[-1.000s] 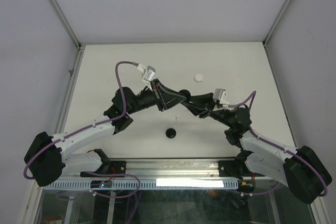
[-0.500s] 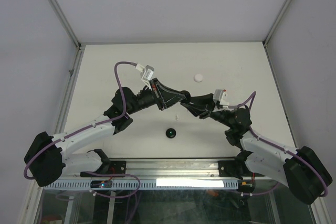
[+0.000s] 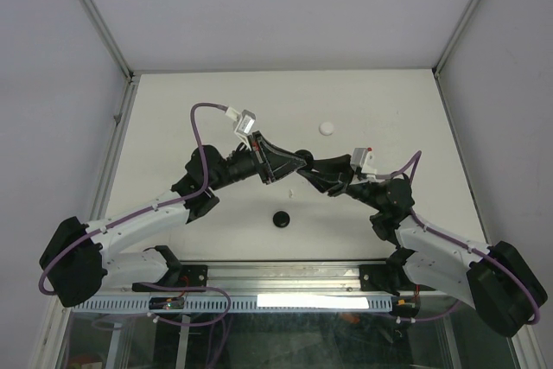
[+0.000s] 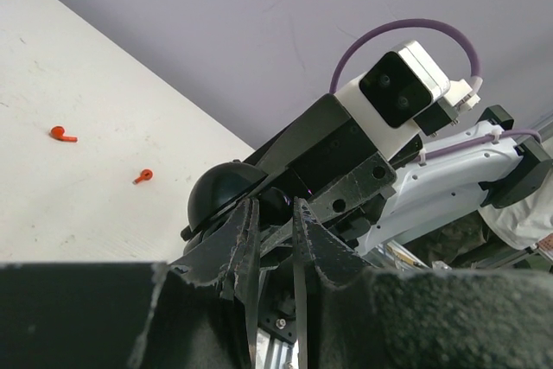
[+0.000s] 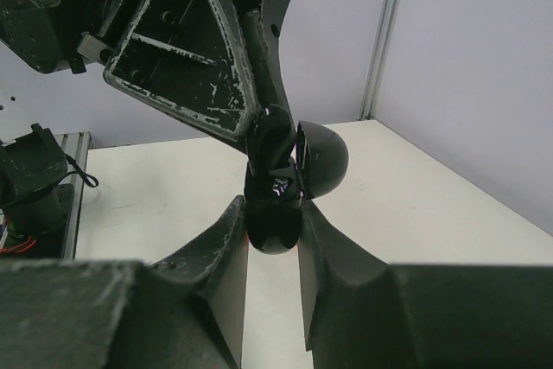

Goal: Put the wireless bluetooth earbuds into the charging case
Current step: Place the earbud in the charging case.

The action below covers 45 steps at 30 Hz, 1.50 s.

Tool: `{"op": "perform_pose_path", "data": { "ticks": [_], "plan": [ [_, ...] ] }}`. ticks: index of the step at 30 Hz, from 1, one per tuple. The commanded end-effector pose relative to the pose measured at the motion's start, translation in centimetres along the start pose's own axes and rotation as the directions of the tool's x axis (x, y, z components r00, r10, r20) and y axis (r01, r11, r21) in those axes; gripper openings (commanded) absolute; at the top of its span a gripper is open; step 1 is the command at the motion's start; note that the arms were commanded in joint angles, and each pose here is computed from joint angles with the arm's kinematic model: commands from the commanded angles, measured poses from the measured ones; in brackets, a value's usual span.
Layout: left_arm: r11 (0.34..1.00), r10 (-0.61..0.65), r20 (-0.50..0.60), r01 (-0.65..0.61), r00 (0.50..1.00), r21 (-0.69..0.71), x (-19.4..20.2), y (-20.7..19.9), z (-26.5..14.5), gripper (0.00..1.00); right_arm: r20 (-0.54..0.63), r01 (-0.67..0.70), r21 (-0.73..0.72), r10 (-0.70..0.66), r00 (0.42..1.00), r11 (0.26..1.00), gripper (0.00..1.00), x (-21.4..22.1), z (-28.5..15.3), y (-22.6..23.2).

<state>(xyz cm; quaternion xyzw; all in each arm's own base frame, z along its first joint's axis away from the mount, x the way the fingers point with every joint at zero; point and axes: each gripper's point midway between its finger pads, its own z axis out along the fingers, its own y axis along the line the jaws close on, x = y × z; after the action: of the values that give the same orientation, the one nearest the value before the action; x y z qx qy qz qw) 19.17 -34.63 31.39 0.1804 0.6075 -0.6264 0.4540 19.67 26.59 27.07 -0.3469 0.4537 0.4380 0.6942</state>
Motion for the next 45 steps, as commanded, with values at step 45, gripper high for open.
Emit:
{"op": "perform_pose_path", "data": {
  "ticks": [45],
  "plan": [
    [0.970,0.032,-0.107,-0.057,0.994,-0.236,-0.7,2.1,-0.1,0.42,0.040,0.039,-0.012,-0.039,0.998,0.999,0.00,-0.9,0.2,0.1]
  ]
}}
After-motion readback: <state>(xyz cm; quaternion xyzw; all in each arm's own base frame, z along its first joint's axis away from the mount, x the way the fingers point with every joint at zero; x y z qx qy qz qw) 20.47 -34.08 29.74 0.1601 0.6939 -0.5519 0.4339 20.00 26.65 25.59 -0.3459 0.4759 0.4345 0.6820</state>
